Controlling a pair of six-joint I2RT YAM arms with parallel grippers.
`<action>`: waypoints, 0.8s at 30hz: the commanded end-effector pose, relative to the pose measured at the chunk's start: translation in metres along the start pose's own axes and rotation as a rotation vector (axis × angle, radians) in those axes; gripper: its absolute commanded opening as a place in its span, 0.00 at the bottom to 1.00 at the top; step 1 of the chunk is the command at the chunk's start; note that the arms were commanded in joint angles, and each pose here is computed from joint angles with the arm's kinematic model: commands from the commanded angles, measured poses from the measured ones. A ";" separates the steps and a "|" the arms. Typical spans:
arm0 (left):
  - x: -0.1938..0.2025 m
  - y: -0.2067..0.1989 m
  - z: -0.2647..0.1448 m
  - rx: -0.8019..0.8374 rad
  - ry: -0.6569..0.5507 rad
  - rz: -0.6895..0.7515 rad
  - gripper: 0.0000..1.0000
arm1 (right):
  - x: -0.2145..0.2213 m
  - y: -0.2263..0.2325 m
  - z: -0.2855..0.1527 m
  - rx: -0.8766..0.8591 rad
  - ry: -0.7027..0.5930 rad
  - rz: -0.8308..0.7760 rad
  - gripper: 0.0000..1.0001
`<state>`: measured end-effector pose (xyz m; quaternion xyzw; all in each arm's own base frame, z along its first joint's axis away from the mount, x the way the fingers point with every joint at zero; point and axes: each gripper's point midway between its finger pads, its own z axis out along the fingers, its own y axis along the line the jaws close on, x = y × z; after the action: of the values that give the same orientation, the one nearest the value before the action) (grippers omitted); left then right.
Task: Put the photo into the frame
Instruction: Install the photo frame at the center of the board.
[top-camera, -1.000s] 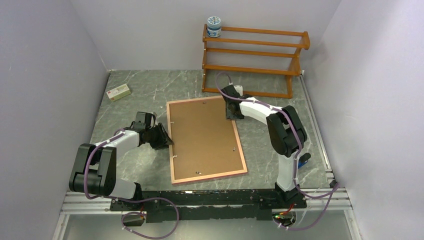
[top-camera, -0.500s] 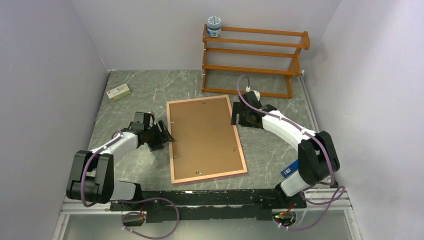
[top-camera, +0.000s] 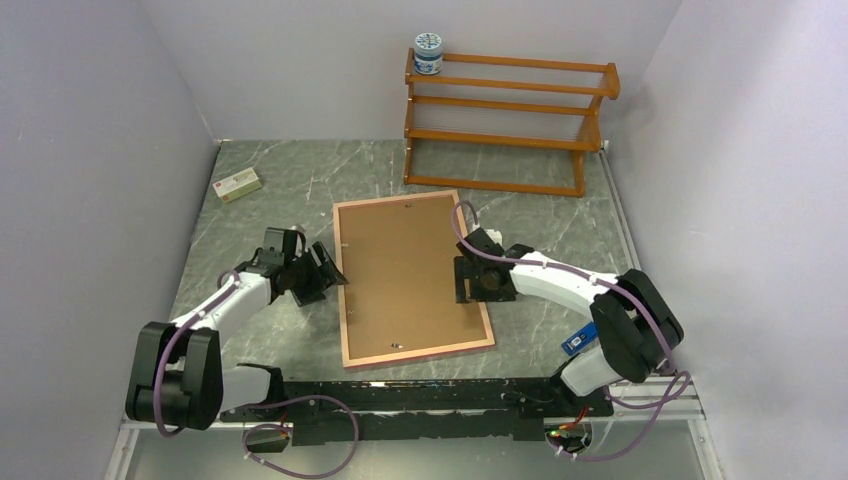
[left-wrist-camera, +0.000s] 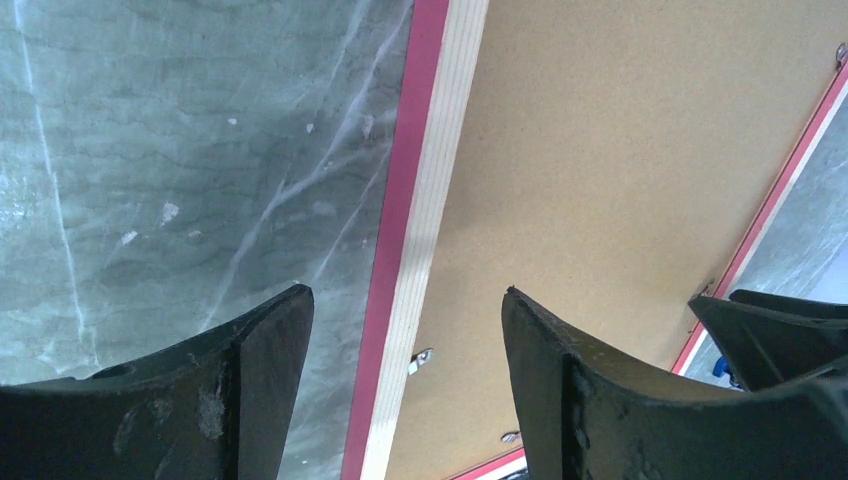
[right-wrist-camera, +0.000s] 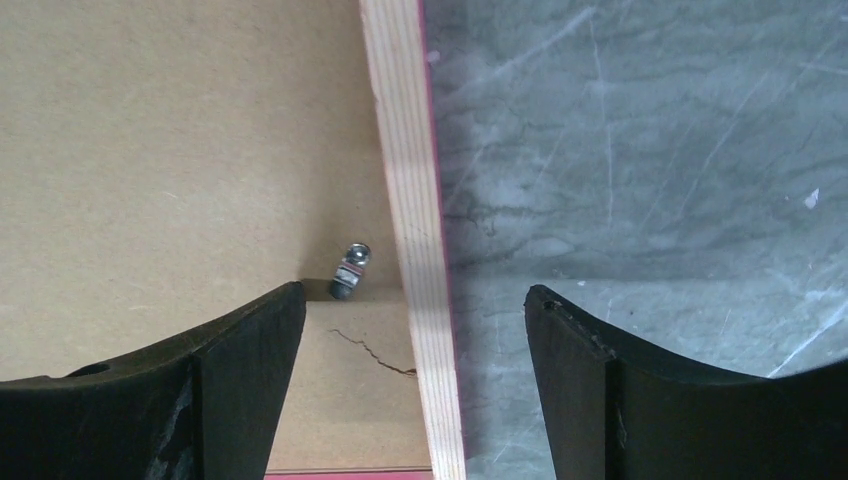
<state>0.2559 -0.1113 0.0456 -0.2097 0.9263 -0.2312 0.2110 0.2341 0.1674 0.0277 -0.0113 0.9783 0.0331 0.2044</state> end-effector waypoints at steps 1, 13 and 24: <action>0.007 -0.003 -0.003 0.031 0.010 -0.039 0.75 | -0.004 -0.019 0.001 0.107 -0.069 0.032 0.82; 0.014 0.004 -0.015 0.001 0.006 -0.045 0.75 | -0.006 -0.023 0.007 0.134 -0.084 -0.004 0.73; 0.015 0.005 -0.016 -0.004 -0.002 -0.049 0.75 | 0.003 -0.019 0.001 0.058 -0.080 -0.049 0.47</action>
<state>0.2359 -0.1106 0.0491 -0.2301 0.9226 -0.2365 0.1998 0.2391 0.1580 0.0253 -0.0084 0.9682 0.0143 0.2497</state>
